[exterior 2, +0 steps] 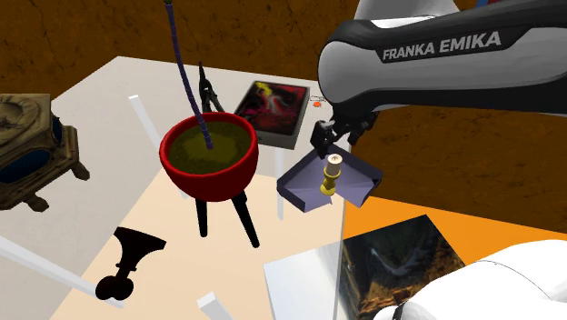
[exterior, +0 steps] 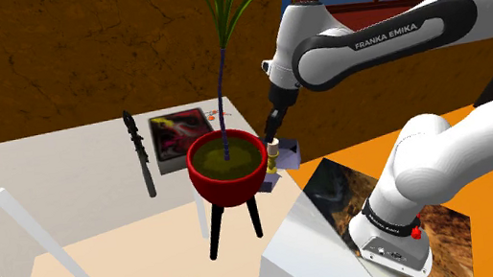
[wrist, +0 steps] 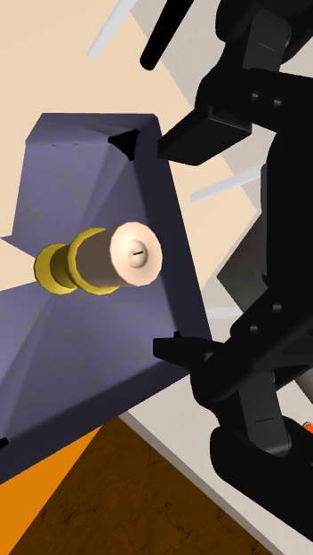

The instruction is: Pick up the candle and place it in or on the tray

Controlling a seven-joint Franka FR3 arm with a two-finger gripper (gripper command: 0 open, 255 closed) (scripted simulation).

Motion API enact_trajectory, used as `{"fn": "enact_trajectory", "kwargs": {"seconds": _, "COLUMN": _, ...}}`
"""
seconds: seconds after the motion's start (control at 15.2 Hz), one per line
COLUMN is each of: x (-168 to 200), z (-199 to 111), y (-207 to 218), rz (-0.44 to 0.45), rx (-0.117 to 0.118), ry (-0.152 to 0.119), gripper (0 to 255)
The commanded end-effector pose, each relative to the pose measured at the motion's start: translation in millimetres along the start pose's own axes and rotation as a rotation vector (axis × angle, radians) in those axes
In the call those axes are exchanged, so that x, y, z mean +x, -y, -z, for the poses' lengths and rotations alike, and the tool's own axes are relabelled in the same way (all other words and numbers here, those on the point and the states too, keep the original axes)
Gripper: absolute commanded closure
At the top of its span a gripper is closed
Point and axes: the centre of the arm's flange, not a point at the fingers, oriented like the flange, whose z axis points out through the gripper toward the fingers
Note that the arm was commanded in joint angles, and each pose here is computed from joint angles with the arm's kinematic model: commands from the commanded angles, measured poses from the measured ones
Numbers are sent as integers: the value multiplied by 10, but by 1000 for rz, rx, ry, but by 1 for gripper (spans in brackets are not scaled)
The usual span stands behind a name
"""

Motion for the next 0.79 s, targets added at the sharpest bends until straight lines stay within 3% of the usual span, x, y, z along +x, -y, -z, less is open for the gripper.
{"fn": "enact_trajectory", "kwargs": {"seconds": 0.0, "x": 0, "z": 0, "y": 0, "rz": 0, "rx": 0, "ry": 0, "gripper": 0}}
{"fn": "enact_trajectory", "kwargs": {"seconds": 0.13, "x": 0, "z": 0, "y": 0, "rz": 0, "rx": 0, "ry": 0, "gripper": 0}}
{"fn": "enact_trajectory", "kwargs": {"seconds": 0.4, "x": 0, "z": 500, "y": 0, "rz": 0, "rx": 0, "ry": 0, "gripper": 0}}
{"fn": "enact_trajectory", "kwargs": {"seconds": 0.73, "x": 0, "z": 500, "y": 0, "rz": 0, "rx": 0, "ry": 0, "gripper": 0}}
